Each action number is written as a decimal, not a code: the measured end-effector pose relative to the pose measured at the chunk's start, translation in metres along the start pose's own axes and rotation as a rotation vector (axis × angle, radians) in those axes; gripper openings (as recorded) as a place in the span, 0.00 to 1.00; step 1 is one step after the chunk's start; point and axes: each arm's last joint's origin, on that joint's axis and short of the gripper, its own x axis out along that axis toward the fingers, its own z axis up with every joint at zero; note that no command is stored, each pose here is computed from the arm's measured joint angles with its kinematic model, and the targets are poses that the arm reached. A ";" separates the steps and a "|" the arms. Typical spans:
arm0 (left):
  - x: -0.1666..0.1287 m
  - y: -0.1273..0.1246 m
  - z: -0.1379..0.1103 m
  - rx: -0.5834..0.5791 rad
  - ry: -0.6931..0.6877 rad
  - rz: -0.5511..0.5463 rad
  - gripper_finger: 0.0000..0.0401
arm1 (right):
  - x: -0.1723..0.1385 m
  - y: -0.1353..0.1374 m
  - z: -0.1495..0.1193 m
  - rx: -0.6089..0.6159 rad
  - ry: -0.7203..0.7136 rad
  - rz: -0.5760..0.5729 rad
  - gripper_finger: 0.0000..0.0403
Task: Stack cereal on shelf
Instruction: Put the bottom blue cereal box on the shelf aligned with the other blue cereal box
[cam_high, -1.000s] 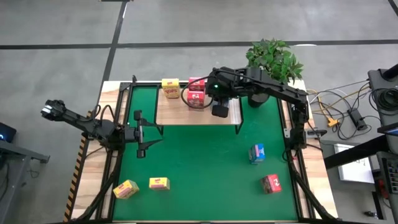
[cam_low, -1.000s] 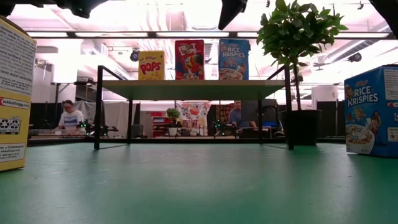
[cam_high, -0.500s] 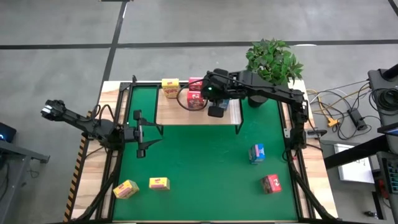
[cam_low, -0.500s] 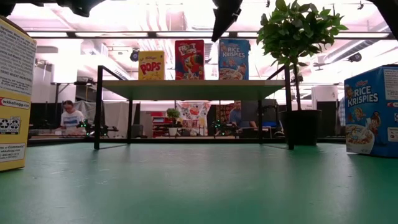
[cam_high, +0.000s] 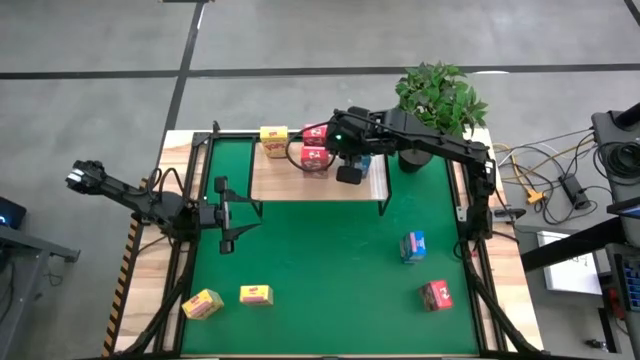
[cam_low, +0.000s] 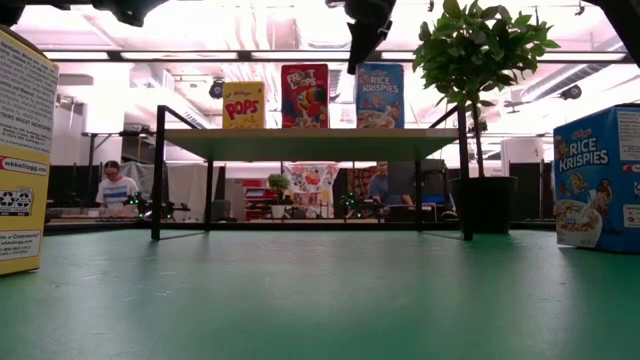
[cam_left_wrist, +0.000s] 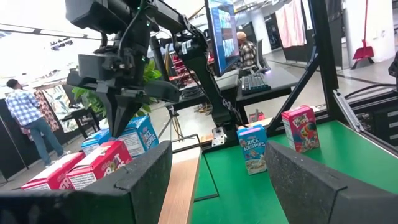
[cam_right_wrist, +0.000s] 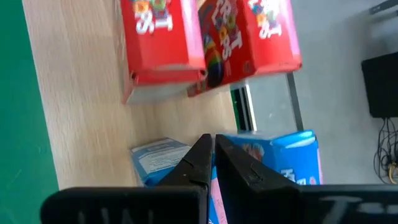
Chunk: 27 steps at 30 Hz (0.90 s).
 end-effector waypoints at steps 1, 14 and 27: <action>0.000 0.000 0.000 -0.001 -0.001 0.000 0.60 | 0.000 0.000 -0.001 -0.003 0.010 0.002 0.03; 0.000 0.000 0.000 -0.001 -0.003 0.001 0.60 | 0.001 -0.002 -0.005 -0.011 0.050 -0.044 0.03; 0.000 0.000 0.000 -0.002 -0.004 0.001 0.60 | -0.035 0.005 -0.006 0.035 -0.015 -0.023 0.03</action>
